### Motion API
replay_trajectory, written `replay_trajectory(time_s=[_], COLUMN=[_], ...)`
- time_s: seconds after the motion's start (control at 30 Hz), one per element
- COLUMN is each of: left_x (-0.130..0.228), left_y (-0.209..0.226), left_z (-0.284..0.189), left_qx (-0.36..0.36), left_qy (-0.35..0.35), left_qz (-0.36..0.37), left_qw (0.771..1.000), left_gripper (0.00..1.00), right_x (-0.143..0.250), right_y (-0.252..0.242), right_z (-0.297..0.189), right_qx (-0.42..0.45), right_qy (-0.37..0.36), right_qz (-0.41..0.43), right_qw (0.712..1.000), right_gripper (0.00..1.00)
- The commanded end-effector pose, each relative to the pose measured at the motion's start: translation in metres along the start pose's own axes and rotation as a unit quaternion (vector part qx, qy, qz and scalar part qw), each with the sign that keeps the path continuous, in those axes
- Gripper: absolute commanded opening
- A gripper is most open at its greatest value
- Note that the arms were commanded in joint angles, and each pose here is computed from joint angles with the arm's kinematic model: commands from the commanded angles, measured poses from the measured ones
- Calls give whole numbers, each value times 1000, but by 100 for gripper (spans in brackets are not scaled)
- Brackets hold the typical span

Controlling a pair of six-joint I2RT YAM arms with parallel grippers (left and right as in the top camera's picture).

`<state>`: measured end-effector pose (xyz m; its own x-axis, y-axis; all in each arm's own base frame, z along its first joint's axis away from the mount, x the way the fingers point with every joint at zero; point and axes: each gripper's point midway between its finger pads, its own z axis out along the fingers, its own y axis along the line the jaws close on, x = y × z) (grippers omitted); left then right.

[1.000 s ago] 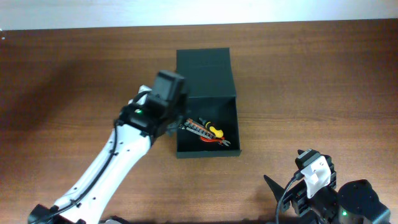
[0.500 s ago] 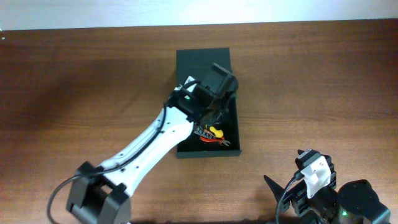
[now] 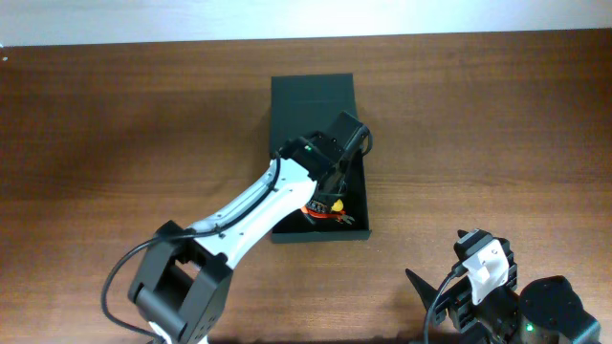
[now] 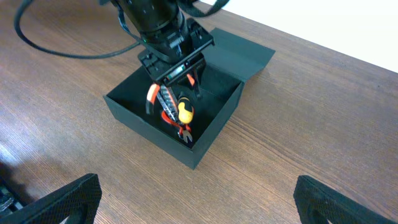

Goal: Pack container
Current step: 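Lift the pliers into the box and release them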

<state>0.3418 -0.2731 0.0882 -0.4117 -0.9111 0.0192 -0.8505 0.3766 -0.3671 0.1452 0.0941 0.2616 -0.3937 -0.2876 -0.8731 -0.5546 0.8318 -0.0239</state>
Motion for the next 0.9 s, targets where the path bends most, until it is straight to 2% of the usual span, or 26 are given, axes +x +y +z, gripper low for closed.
replay_trajectory(time_s=[0.0,0.2,0.7,0.87], left_x=[4,8,26,25], left_y=[-5,-3,8,8], left_z=[2,8,30,30], left_qx=[2,-5,-30,-29], left_qy=[2,11,29,27], left_qz=[-41,-60,-47,-48], left_qw=[999,998,998,998], left_gripper=[8,13,13,28], right_x=[-1,-1,-1,-1], right_y=[-1,-1,-1,-2], right_z=[0,0,0,0], right_qx=[4,4,4,5], right_qy=[-3,-3,-3,-3], right_qz=[5,5,5,5], right_qw=[1000,1000,1000,1000], right_gripper=[99,99,99,99])
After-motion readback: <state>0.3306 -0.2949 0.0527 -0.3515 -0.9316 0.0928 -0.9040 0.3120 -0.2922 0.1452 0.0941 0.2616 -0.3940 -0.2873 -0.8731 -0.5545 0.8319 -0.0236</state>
